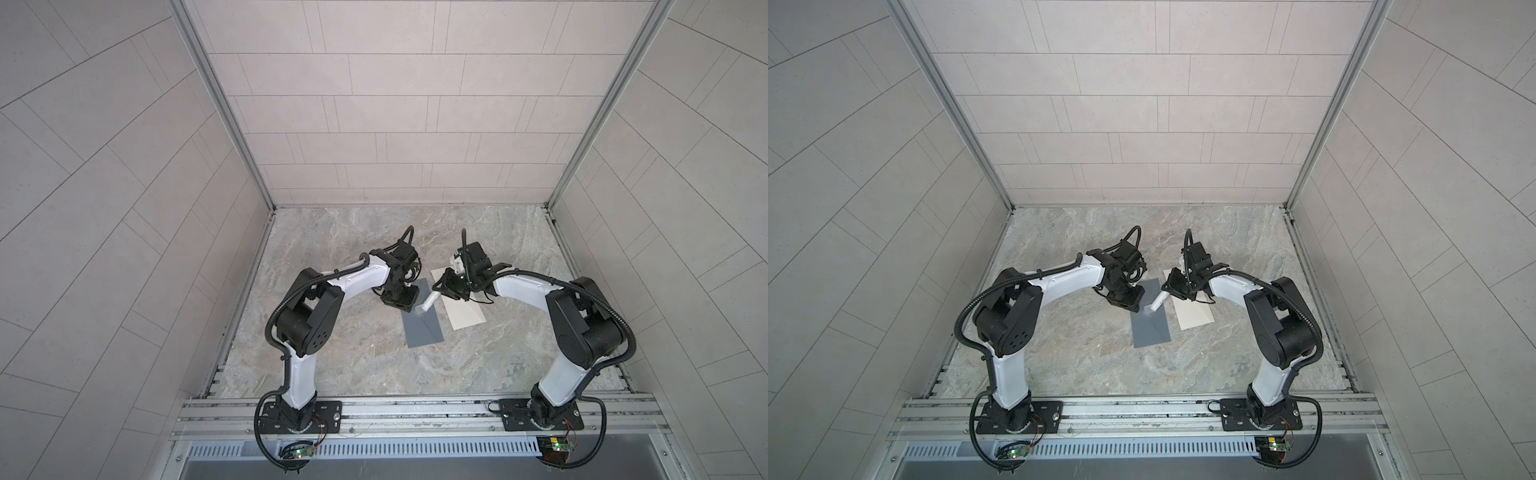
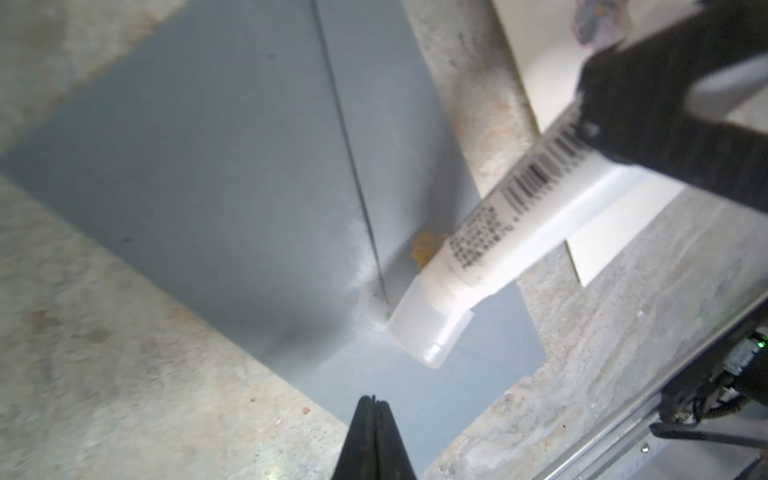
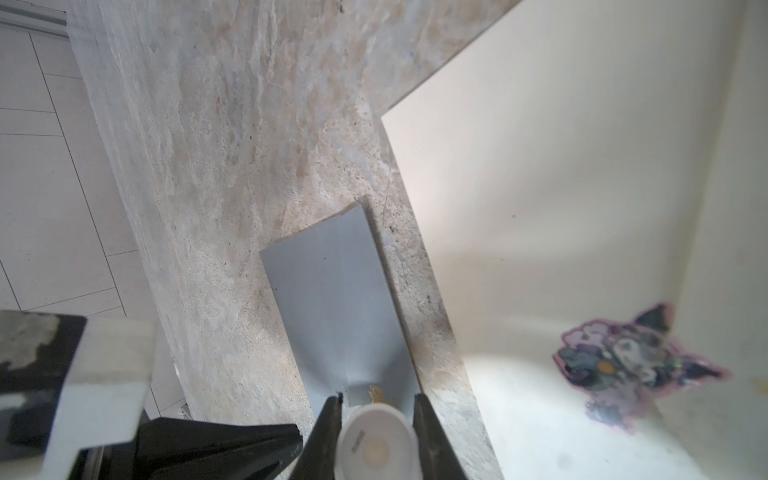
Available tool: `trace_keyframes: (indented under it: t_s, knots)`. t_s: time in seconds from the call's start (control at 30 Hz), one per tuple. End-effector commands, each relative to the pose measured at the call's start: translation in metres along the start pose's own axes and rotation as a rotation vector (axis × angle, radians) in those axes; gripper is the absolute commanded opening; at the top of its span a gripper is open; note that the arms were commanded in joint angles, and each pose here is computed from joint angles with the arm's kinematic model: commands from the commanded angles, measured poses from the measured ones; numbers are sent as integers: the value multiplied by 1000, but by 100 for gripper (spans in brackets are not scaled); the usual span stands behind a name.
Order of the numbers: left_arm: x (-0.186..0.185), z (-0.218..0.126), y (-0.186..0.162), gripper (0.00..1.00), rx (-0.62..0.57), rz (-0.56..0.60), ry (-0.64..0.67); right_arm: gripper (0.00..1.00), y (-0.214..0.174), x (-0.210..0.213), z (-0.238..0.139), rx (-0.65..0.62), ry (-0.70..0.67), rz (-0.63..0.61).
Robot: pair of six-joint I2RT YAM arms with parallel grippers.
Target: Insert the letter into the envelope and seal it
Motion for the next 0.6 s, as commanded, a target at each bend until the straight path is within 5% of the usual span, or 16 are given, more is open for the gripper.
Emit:
trace_keyframes:
  t_s: [0.0, 0.57]
  knots:
    - [-11, 3, -7, 5, 38, 48, -66, 0, -5, -12, 8, 41, -24, 44]
    - [9, 35, -10, 0, 73, 29, 5, 0, -7, -21, 18, 90, 25, 123]
Point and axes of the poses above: each gripper's point midway between its finger pads, its own z axis out along the fingers, its own x axis along the line the jaws close on, y = z × x, the point moved 5 cm from there along -z, back along the fingers, and after that the axes turned 2 degrees about -z, right-handed, at the moved point
